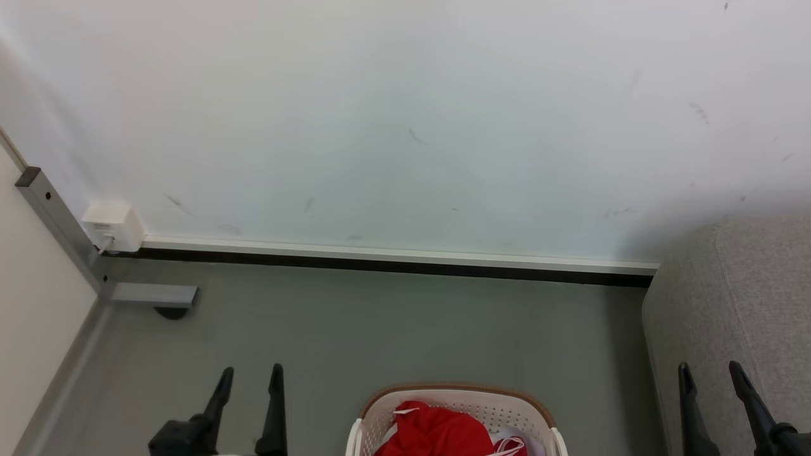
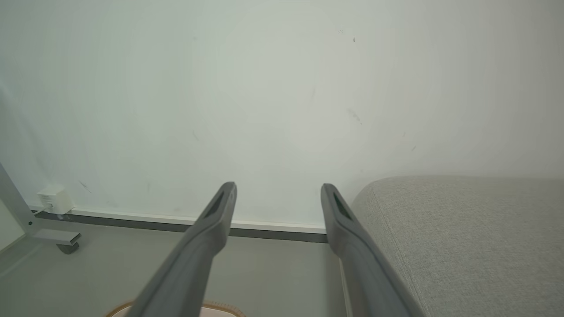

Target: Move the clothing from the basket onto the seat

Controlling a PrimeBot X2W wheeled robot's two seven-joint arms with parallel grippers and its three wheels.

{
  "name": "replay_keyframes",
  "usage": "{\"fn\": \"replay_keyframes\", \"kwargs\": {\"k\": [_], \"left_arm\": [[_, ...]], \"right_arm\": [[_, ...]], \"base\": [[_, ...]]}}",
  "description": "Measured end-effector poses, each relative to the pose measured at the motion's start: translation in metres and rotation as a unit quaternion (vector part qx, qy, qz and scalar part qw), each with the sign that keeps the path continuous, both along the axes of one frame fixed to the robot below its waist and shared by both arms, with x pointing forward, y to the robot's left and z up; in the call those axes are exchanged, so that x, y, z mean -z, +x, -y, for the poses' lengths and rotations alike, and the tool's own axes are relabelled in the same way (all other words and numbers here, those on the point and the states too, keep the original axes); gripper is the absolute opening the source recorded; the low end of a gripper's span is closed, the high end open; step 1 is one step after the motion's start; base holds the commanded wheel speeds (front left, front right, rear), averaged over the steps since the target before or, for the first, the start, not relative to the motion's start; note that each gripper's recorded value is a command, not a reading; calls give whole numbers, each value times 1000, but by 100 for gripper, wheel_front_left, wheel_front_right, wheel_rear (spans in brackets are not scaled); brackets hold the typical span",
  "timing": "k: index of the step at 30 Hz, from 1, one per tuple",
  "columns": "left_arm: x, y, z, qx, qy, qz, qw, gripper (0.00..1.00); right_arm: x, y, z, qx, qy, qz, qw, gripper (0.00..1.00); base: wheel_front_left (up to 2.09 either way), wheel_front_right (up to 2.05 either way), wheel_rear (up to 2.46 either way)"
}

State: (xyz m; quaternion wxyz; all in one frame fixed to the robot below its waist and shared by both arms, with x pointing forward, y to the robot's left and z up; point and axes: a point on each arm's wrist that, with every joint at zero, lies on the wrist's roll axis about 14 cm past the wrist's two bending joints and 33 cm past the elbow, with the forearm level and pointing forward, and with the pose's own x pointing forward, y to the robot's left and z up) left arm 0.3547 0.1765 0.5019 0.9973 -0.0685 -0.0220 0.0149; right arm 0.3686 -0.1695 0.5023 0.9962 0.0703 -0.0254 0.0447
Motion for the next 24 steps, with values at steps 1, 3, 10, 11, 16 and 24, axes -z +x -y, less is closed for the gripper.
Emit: {"fn": "replay_keyframes", "kwargs": {"k": [1, 3, 10, 11, 16, 24], "left_arm": [[0, 0, 0, 0, 3, 2, 1000, 100], [0, 0, 0, 1, 8, 2, 1000, 100], [-1, 2, 5, 9, 28, 8, 1000, 100], [-1, 2, 6, 10, 30, 8, 999, 100], [1, 5, 11, 19, 43, 8, 999, 100], [26, 25, 58, 114, 52, -24, 992, 100]], "right_arm": [[1, 0, 1, 1, 0, 0, 1000, 100], [4, -1, 1, 2, -1, -5, 1000, 100], [9, -2, 4, 6, -10, -8, 1000, 100], [9, -2, 4, 6, -12, -8, 1000, 100], [11, -2, 6, 8, -22, -8, 1000, 100], [10, 17, 9, 12, -27, -3, 1000, 100]], "base": [[0, 0, 0], [0, 0, 0], [0, 0, 0], [0, 0, 0], [0, 0, 0], [0, 0, 0]]}}
